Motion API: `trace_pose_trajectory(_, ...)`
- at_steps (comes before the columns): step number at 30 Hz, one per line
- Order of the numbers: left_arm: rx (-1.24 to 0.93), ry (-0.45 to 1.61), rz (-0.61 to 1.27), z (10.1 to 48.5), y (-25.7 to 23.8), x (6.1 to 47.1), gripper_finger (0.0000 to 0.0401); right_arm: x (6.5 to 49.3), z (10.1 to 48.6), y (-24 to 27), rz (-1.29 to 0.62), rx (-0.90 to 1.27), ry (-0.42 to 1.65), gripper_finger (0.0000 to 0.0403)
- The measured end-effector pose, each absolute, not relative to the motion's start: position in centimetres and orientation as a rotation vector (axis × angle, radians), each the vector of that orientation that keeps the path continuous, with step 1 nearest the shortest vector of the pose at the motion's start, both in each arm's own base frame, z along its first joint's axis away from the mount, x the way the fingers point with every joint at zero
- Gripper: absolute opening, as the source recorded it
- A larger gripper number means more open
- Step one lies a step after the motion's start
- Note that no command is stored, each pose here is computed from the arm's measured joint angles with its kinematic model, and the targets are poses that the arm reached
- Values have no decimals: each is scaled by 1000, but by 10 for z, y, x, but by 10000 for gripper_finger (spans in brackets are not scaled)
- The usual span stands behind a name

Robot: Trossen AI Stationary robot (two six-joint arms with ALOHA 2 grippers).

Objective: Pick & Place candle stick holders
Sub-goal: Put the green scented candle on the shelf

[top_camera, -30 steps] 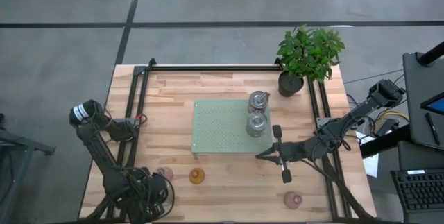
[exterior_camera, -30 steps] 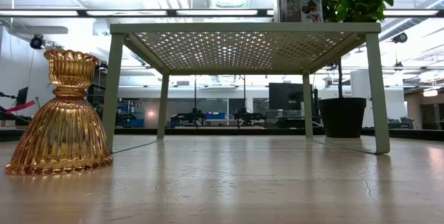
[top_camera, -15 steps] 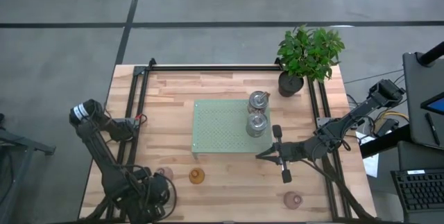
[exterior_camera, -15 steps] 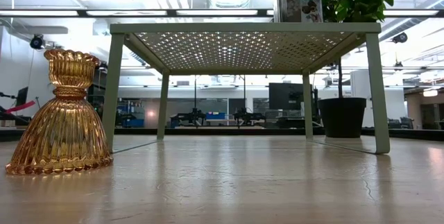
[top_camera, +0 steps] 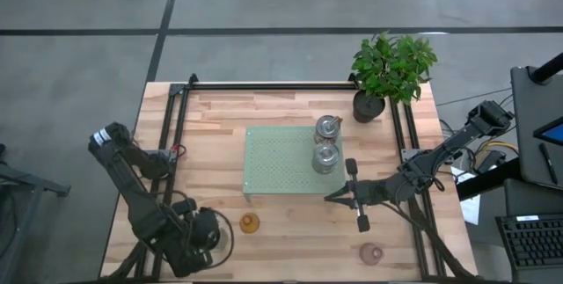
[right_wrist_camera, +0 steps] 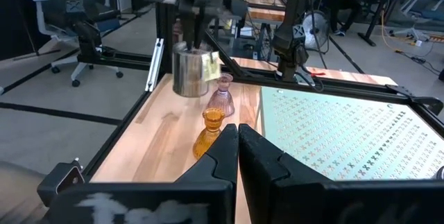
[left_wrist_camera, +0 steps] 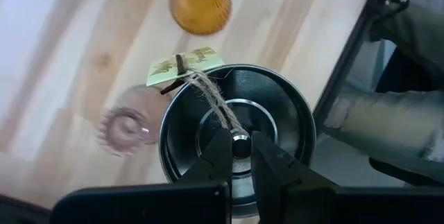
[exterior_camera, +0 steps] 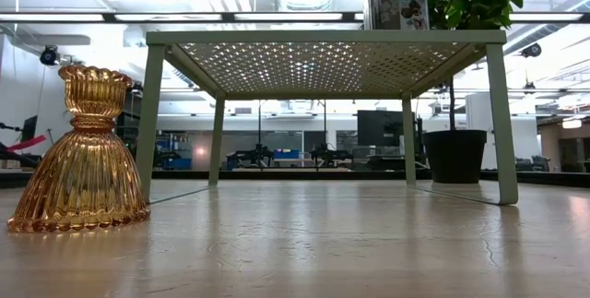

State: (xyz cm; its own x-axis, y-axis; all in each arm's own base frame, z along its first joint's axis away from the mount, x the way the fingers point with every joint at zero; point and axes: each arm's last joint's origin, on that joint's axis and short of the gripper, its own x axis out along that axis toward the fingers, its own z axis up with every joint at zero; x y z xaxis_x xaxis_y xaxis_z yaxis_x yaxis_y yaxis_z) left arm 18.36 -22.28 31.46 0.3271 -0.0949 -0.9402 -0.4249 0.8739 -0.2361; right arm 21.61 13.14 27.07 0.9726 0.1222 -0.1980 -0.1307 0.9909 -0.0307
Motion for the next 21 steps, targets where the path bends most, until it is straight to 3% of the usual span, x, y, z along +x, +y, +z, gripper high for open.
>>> trace_pose_trajectory(21,-335,1137,168,398,-142,225,23,216,269,131,127,-53,211,8)
